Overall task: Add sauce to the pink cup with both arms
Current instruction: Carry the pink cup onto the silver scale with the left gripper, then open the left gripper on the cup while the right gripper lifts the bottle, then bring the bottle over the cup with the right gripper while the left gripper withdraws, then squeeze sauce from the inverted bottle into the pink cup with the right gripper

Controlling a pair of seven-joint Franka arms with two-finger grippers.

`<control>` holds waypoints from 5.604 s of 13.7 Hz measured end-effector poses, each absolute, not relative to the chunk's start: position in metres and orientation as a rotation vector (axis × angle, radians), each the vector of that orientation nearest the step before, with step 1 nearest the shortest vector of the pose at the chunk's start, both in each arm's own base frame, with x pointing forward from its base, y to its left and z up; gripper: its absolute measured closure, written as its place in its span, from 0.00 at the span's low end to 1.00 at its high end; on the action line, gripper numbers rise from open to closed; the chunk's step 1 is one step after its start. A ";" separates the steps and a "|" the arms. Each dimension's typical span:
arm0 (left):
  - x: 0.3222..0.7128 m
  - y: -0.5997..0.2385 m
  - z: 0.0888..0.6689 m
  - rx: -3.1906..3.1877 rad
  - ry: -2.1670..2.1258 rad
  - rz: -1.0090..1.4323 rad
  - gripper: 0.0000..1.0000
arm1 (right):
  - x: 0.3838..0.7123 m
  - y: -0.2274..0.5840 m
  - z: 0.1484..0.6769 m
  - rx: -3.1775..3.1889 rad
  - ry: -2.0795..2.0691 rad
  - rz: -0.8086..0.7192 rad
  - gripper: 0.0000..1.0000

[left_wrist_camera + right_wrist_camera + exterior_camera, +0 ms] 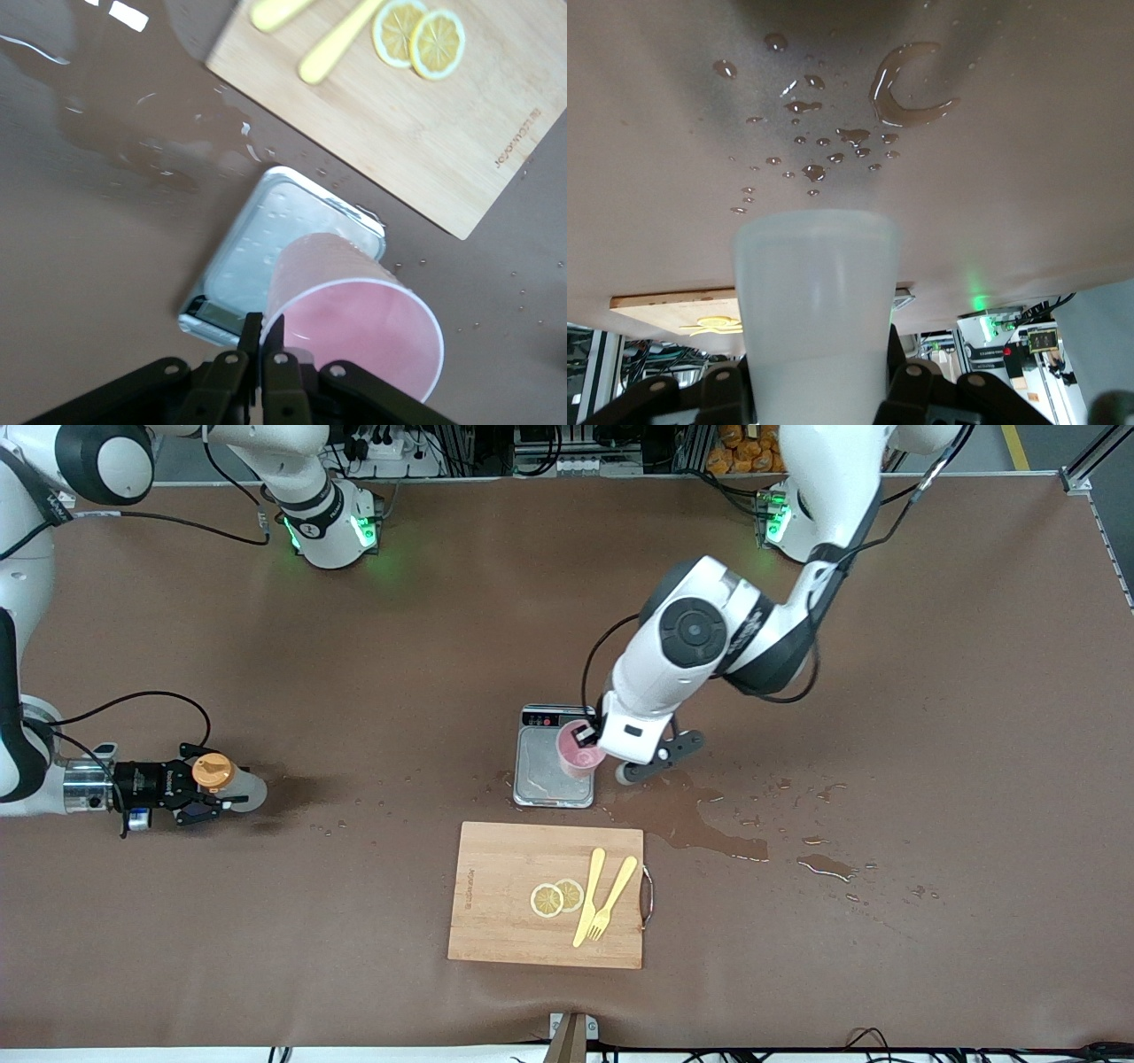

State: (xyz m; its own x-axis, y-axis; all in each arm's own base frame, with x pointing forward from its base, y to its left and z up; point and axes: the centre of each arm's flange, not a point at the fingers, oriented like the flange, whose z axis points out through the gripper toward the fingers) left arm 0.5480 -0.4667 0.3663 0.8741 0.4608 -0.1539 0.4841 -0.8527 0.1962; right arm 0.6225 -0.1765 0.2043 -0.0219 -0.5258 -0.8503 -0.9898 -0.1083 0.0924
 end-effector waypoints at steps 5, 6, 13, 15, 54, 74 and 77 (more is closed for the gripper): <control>0.520 -0.512 0.300 2.838 0.706 -0.162 0.97 | 0.643 -0.149 0.220 -1.732 1.690 0.987 0.49; 0.522 -0.514 0.296 2.826 0.714 -0.148 0.97 | 0.650 -0.135 0.230 -1.755 1.725 0.967 0.49; 0.528 -0.513 0.280 2.824 0.718 -0.113 0.97 | 0.673 -0.058 0.274 -1.842 1.893 0.889 0.50; 0.529 -0.512 0.279 2.828 0.718 -0.109 0.97 | 0.677 -0.039 0.276 -1.848 1.915 0.880 0.50; 0.565 -0.251 0.406 3.087 0.018 -0.087 0.00 | 0.604 0.313 0.331 -2.132 2.690 0.108 0.52; 0.545 -0.091 0.530 3.111 -0.306 -0.081 0.00 | 0.604 0.357 0.317 -2.205 2.901 -0.187 0.51; 0.541 -0.088 0.577 3.110 -0.301 -0.032 0.00 | 0.603 0.361 0.308 -2.222 2.899 -0.207 0.53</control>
